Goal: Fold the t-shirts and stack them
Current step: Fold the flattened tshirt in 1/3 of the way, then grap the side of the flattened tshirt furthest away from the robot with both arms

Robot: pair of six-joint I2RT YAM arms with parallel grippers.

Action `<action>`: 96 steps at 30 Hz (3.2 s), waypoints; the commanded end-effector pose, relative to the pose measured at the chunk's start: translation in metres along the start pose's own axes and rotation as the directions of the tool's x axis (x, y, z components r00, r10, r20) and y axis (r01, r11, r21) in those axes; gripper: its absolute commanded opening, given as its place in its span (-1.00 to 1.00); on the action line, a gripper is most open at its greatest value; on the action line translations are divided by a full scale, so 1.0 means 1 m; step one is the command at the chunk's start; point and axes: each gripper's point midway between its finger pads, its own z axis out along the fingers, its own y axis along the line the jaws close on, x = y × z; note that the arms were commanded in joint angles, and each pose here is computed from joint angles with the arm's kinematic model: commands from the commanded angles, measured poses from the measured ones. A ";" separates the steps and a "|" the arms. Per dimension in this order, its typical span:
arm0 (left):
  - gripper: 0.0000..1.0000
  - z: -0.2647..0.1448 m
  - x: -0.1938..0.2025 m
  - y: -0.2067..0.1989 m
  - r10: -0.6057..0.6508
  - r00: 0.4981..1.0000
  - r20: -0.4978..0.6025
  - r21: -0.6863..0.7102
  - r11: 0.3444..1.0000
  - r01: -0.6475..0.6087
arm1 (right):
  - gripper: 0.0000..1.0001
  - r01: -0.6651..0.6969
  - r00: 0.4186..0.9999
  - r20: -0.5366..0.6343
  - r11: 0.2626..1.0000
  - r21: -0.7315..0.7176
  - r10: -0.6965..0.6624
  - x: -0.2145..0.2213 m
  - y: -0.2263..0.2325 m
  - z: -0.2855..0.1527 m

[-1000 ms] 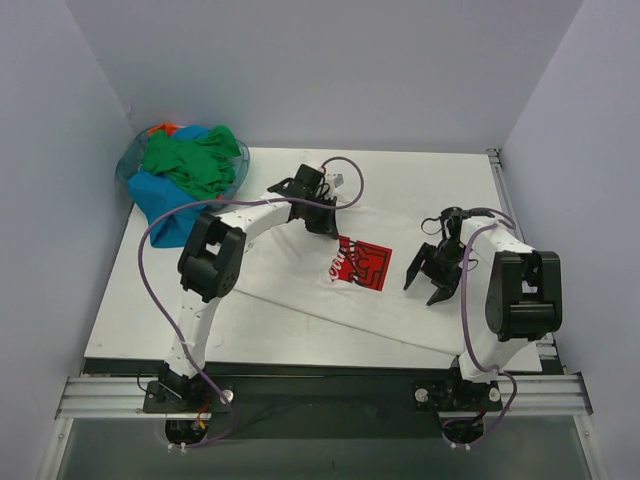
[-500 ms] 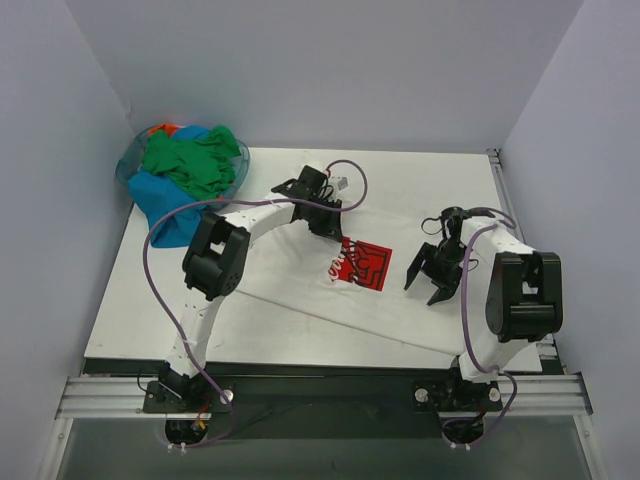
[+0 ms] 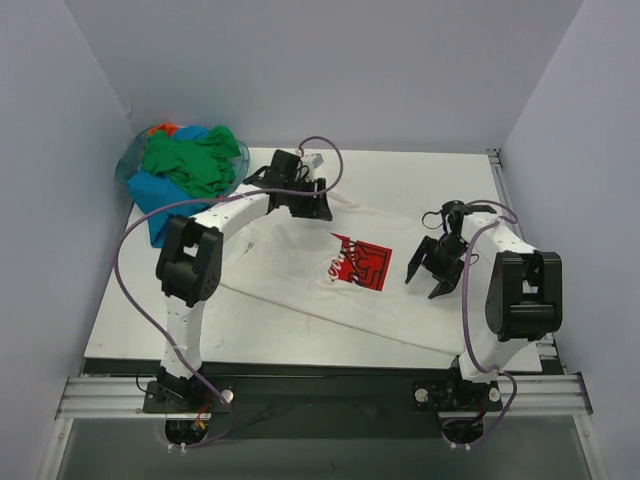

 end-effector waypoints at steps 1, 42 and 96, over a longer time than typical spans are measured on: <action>0.22 -0.042 -0.030 0.030 -0.049 0.989 0.139 -0.065 0.996 0.059 | 0.30 0.008 1.000 -0.028 0.999 0.052 -0.007 -0.002 -0.005 0.003; 0.22 -0.116 0.215 0.097 -0.366 0.930 -0.031 -0.479 0.822 0.308 | 0.30 0.083 0.987 -0.154 0.970 0.228 -0.049 0.004 -0.048 0.039; 0.30 -0.136 -0.067 0.107 -0.196 0.948 0.252 -0.248 0.933 0.259 | -0.05 -0.115 0.945 0.316 0.990 0.076 0.085 -0.190 -0.025 -0.053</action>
